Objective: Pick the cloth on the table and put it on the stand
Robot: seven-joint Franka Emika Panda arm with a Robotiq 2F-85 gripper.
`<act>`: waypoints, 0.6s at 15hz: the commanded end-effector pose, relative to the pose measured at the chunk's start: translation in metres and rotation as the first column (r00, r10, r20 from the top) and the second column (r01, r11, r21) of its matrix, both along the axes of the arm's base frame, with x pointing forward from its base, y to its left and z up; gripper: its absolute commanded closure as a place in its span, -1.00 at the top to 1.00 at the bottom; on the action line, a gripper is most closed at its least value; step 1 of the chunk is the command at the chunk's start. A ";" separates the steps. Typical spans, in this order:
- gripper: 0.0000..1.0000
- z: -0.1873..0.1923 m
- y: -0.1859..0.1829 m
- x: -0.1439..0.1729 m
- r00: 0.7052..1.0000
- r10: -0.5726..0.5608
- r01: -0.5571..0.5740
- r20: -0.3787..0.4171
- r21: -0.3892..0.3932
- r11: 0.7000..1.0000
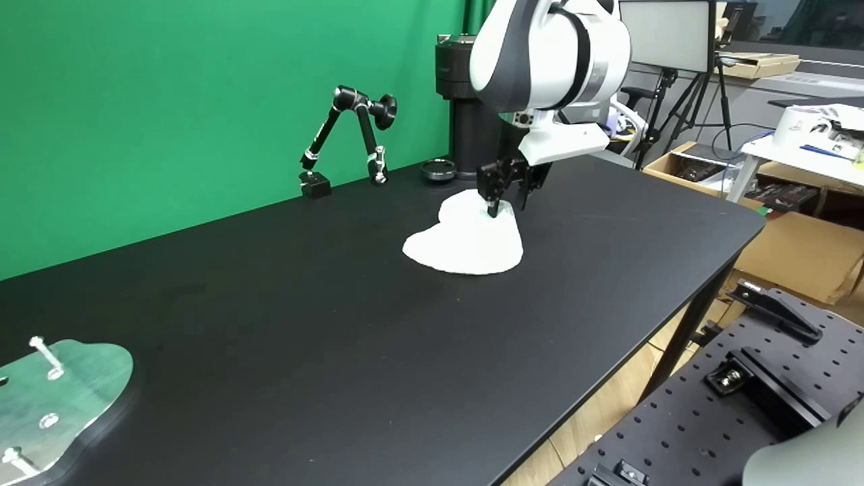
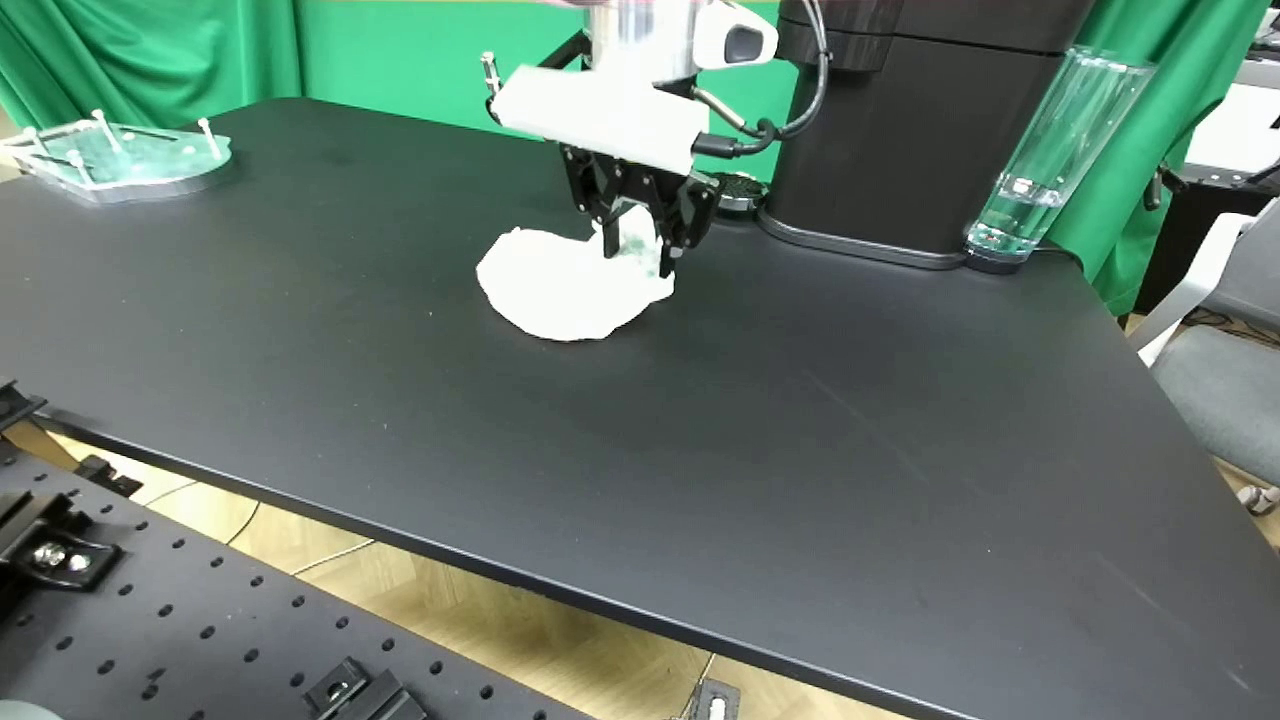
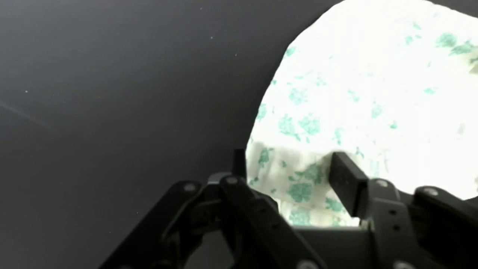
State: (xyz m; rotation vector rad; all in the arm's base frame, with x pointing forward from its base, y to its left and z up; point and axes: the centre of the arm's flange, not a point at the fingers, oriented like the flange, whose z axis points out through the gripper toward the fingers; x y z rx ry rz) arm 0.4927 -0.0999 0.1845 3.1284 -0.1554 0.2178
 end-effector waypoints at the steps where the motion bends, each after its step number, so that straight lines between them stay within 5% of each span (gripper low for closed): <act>1: -0.38 -0.006 -0.003 0.012 1.000 -0.018 0.018 0.010 0.011 1.000; 5: -0.94 -0.004 -0.002 0.018 1.000 -0.018 0.018 0.003 0.021 1.000; 9: -1.00 0.013 0.003 0.033 0.999 -0.019 0.020 -0.034 0.027 0.999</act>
